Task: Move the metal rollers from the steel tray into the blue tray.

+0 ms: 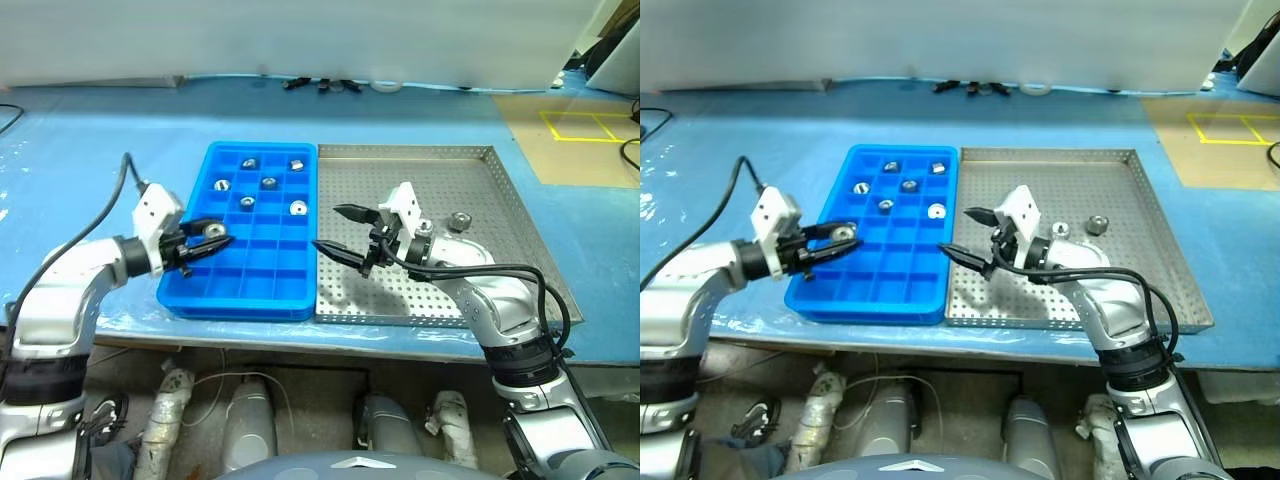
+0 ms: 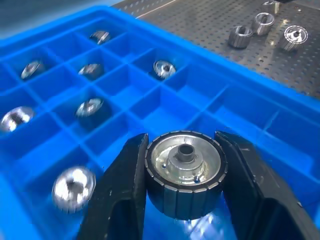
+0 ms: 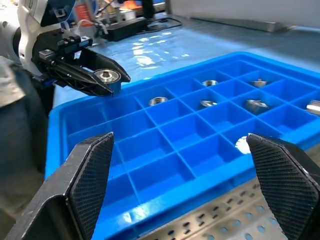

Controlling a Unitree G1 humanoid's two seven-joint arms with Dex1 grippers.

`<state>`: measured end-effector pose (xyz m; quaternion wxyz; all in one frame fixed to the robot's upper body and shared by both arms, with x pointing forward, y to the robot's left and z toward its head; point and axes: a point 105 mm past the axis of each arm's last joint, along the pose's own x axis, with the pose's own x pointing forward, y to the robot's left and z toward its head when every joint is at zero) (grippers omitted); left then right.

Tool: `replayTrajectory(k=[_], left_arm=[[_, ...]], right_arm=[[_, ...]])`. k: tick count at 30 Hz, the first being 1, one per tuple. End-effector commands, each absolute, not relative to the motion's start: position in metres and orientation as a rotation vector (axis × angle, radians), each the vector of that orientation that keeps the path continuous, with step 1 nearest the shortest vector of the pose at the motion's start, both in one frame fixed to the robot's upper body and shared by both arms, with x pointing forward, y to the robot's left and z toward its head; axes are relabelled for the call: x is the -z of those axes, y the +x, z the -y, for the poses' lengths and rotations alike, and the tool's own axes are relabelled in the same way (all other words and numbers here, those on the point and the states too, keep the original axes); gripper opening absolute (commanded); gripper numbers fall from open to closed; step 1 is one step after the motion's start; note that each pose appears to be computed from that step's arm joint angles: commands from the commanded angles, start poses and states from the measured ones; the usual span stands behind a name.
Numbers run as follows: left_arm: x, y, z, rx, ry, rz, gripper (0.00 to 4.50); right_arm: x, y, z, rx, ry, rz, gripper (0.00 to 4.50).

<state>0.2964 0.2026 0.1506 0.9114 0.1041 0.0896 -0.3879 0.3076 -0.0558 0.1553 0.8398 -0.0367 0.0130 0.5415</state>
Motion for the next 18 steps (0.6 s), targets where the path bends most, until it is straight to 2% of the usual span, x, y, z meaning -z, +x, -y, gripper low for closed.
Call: replayTrajectory(k=[1,12,18], left_arm=[[-0.158,0.286,-0.209,0.740,0.233,-0.147,1.69],[-0.131,0.266,-0.225,0.631,0.219,-0.226,1.69],[-0.127,0.268,-0.224,0.637,0.208,-0.236,1.69]], right_arm=[[-0.164,0.305,0.042,-1.223,-0.067,0.010,4.50],[-0.164,0.312,0.033,-1.268,-0.078,-0.006,4.50],[-0.162,0.312,0.035,-1.255,-0.085,-0.015,4.50]])
